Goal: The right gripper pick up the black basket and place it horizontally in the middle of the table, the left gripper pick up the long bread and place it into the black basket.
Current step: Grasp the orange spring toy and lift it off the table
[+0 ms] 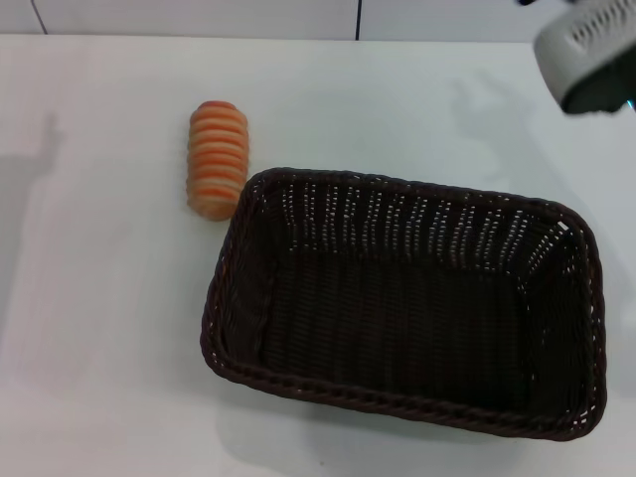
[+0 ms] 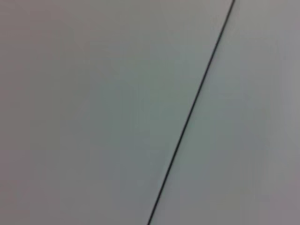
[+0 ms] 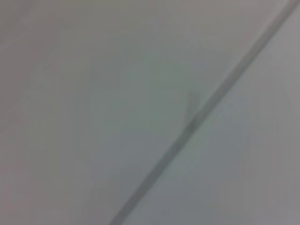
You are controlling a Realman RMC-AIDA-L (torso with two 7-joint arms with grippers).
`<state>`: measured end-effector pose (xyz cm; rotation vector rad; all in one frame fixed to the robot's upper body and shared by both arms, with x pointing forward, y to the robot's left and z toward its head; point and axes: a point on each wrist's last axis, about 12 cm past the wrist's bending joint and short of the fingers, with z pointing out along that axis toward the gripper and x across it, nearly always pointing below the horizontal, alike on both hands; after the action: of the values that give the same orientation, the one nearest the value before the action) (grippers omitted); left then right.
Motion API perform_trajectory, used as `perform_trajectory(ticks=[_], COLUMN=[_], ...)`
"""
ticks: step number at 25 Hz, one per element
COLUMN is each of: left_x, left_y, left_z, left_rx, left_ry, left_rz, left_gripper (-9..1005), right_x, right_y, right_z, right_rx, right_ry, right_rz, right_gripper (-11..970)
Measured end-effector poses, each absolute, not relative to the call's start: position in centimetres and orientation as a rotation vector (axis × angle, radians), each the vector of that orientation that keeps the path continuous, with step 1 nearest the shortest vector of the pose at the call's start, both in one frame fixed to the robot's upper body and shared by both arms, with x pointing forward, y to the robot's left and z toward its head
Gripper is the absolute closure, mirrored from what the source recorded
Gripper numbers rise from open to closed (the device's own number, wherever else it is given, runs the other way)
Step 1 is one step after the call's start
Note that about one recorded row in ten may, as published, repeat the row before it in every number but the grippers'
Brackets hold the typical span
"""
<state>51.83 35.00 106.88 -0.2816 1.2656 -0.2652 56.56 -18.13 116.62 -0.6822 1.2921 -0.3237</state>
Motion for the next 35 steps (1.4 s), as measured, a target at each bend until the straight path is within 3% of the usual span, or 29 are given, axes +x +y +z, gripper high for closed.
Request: perform_trajectory(ticks=[5, 9, 14, 22, 24, 27, 29, 35], left_x=[51.6, 51.8, 53.0, 54.8, 56.1, 56.4, 57.4, 58.4], left_y=[34.7, 34.2, 33.1, 32.4, 31.4, 31.1, 29.5, 26.3], left_z=[106.8, 107.0, 108.6, 110.4, 112.6, 113.3, 116.1, 119.6], left_rx=[-0.259, -0.223, -0.16, -0.18, -0.162, -0.156, -0.133, -0.033], left_ry=[1.274, 1.279, 1.278, 1.386, 1.473, 1.504, 1.68, 1.914], left_rz=[-0.289, -0.328, -0.381, -0.39, -0.389, -0.387, -0.349, -0.234], left_gripper=[179, 179, 180, 181, 181, 181, 181, 182], right_x=[54.7, 52.0, 50.5, 49.3, 48.8, 48.5, 48.4, 48.6], right_y=[-19.9, -23.9, -27.2, -30.0, -30.9, -31.4, -31.8, -32.0], right_z=[113.6, 110.1, 107.9, 106.2, 105.7, 105.3, 105.1, 105.0], right_rx=[-0.471, -0.23, -0.092, 0.047, 0.088, 0.092, 0.087, 0.083], right_ry=[1.173, 1.057, 1.073, 1.158, 1.186, 1.202, 1.214, 1.221], right_rz=[-0.39, -0.281, -0.166, -0.276, -0.314, -0.334, -0.353, -0.353], right_gripper=[566, 566, 565, 566, 566, 567, 567, 566])
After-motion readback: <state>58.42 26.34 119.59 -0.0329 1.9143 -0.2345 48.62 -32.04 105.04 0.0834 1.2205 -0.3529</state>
